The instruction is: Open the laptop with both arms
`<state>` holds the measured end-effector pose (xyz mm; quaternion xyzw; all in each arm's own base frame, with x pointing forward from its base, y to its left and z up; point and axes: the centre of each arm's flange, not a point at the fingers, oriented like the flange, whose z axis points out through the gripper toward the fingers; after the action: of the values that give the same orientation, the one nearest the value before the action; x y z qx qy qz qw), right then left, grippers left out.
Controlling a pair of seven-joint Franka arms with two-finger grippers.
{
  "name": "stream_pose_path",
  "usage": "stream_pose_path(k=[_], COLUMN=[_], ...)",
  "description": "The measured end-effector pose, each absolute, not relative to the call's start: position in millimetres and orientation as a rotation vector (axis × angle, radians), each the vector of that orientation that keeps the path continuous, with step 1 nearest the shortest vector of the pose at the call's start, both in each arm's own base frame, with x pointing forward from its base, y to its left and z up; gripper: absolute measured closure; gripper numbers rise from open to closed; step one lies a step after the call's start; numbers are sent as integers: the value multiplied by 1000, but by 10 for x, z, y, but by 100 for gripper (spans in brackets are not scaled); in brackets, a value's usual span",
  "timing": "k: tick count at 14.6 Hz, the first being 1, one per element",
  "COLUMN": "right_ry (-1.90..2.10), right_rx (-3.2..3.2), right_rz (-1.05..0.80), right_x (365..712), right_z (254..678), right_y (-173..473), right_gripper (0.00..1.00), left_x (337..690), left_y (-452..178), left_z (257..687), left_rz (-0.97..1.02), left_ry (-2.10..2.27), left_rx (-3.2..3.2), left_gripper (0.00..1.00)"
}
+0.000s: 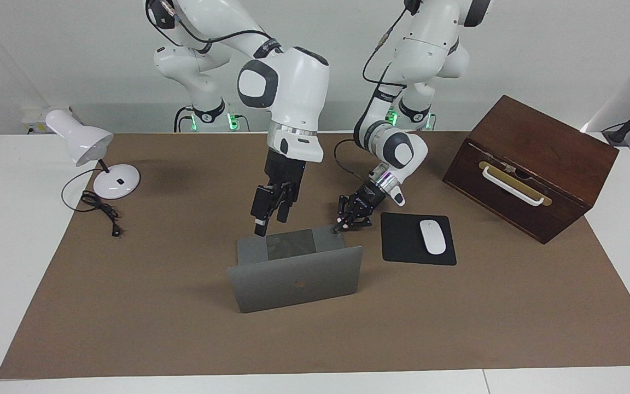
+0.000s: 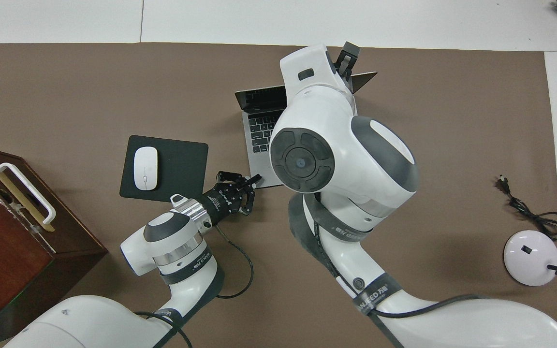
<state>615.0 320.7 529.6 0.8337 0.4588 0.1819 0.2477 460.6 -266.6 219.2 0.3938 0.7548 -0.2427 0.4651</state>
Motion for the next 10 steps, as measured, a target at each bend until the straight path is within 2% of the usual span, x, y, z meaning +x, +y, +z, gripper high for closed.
stream_pose_path(k=[5,10], right_ry=[1153,1021], right_rx=[2470,2642], right_rz=[451,409], right_x=[6066,6037], right_z=[5600,5911], right_y=[2914,2418], right_gripper=[0,0], left_x=[4789,5263], left_y=[-2474,-2268], left_z=[2227,2540], left_rz=[-554,-529], left_ry=[1849,1805], left_rx=[973,1005], left_gripper=[99,99])
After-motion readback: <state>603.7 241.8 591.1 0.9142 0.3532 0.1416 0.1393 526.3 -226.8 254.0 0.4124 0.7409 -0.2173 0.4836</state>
